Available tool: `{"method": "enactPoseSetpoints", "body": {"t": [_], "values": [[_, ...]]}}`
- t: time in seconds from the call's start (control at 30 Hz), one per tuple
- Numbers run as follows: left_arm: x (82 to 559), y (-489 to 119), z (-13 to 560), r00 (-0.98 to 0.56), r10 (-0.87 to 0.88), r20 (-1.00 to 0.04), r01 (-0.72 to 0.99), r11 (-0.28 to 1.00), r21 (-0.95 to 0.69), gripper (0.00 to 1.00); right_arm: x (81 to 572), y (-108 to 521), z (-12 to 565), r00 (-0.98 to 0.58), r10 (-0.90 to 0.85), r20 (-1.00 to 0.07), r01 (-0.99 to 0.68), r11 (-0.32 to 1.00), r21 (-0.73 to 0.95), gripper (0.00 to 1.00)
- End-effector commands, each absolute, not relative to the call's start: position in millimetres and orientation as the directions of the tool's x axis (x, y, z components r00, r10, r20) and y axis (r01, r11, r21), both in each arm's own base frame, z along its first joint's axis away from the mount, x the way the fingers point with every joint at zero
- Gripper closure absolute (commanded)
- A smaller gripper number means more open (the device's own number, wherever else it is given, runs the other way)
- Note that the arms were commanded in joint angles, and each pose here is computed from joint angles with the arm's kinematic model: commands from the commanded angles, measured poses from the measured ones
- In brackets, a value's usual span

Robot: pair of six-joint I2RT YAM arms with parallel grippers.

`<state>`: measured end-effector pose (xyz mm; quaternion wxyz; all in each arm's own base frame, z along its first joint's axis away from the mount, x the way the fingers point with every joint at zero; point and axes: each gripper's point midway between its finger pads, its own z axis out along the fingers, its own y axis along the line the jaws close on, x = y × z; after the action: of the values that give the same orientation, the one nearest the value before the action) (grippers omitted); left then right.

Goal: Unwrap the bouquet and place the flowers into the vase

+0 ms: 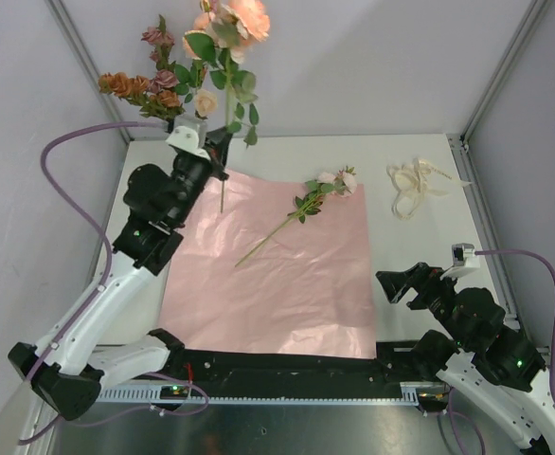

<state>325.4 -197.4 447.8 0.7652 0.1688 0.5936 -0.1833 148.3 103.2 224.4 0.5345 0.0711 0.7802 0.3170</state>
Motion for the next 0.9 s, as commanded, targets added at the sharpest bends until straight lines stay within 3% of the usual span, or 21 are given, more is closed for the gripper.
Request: {"method": "enactPoseSetpoints", "body": {"t": [0.0, 0.43, 0.87], "values": [[321.2, -164.5, 498.8, 0.411, -0.068, -0.909, 0.387, 0.916, 0.107, 1.00, 150.9, 103.9, 232.4, -0.390, 0.467, -0.793, -0.243, 0.779, 0.578, 0.01], [351.7, -51.6, 531.6, 0.559, -0.055, -0.827, 0.106, 0.994, 0.006, 1.00, 152.1, 104.8, 230.3, -0.396, 0.459, -0.795, -0.238, 0.785, 0.572, 0.01], [432.0, -25.0, 585.5, 0.712, -0.114, -0.693, 0.191, 0.981, 0.035, 1.00, 157.6, 106.4, 223.7, -0.417, 0.434, -0.799, -0.208, 0.810, 0.549, 0.01]]}}
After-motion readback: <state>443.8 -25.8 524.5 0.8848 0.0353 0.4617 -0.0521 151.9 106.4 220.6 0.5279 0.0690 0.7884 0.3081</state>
